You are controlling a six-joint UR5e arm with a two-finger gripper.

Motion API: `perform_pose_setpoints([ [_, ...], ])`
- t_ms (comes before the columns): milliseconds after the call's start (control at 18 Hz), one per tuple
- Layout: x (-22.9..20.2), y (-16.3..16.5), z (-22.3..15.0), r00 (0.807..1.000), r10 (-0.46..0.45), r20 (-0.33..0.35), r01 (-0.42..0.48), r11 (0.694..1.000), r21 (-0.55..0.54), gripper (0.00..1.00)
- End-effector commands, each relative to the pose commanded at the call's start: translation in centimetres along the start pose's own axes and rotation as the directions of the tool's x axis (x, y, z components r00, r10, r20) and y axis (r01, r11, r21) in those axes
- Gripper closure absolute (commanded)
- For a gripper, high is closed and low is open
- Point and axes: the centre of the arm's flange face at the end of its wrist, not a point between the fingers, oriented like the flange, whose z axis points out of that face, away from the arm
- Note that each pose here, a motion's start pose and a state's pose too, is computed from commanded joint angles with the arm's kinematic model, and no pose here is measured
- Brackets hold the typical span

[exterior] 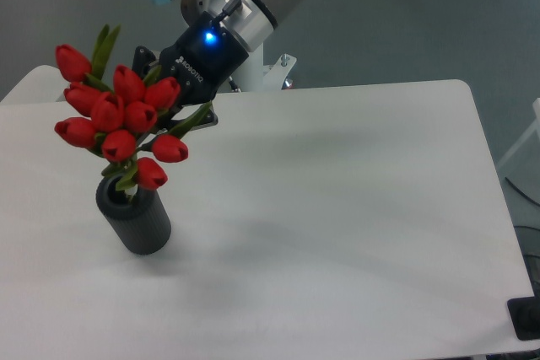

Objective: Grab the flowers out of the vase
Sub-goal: 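Lift the gripped tulips upward out of the grey vase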

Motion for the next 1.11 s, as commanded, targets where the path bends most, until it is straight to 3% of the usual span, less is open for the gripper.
perform_pose_setpoints([
  [389, 0.0, -1.9, -1.0, 1.000, -0.024, 0.020, 0.024, 1.000, 0.012, 0.77],
  [667, -3.5, -1.1, -5.5, 0.993, -0.007, 0.119, 0.003, 0.999, 0.032, 0.77],
  [1111, -6.5, 0.0, -8.4, 0.980, 0.037, 0.194, -0.040, 0.999, 0.015, 0.77],
])
